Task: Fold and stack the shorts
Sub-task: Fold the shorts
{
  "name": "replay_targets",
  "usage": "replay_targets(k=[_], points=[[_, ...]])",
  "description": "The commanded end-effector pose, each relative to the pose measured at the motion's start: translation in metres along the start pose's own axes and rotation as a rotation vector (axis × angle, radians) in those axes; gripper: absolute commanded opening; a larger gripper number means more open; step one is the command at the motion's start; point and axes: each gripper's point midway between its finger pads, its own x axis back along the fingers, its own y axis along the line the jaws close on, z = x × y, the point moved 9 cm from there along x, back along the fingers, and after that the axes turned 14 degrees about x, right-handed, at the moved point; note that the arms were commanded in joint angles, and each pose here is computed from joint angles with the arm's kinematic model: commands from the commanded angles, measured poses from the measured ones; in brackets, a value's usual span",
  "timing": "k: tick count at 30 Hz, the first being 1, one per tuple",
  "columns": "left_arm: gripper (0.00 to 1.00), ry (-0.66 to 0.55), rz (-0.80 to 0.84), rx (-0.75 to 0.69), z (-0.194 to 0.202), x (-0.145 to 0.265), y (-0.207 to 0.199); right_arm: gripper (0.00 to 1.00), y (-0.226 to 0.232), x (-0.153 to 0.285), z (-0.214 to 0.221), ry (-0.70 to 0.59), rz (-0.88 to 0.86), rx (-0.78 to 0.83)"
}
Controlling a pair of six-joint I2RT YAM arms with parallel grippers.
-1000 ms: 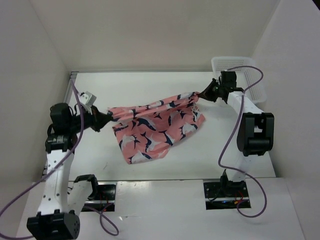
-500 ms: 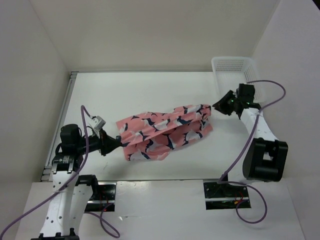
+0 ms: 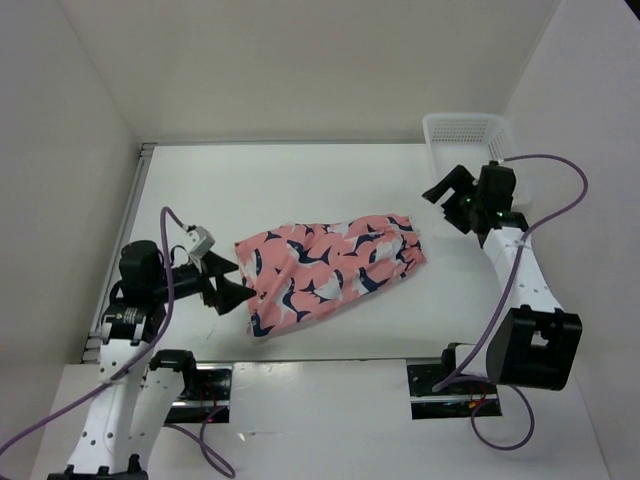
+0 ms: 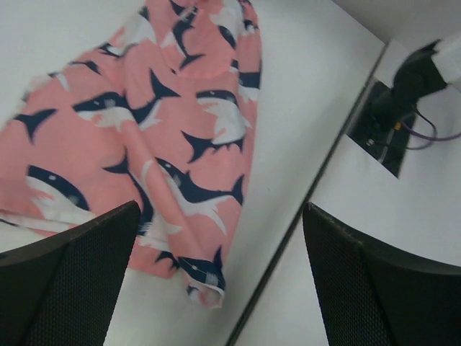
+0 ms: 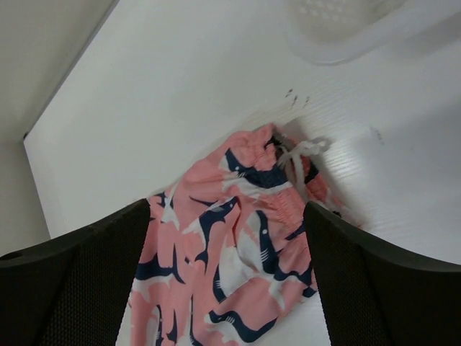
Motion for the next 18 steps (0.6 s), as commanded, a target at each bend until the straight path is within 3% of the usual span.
replay_targets(k=[1,7,8,10,13,18], points=[[1.0,-0.089,-0.102,-0.124,-0.033,-0.003,0.011,0.91,0.025,0.006,0.0,-0.039,-0.039,0.067],[1.0,-0.015,-0.43,0.039,-0.059,-0.027,0.083,0.91,0.029,-0.02,0.047,0.084,0.022,0.097],[1.0,0.05,-0.462,0.107,-0.053,-0.039,0.106,0.94,0.023,-0.023,0.052,0.08,0.055,0.085],[1.0,0.067,-0.48,0.126,-0.058,-0.05,0.126,1.0,0.013,-0.027,0.063,0.093,0.116,0.042],[1.0,0.126,-0.597,0.181,-0.048,-0.066,0.169,1.0,0.007,-0.031,0.065,0.062,0.183,-0.013],[1.0,0.18,-0.648,0.225,-0.039,-0.082,0.204,1.0,-0.006,-0.043,0.086,0.096,0.223,-0.067]])
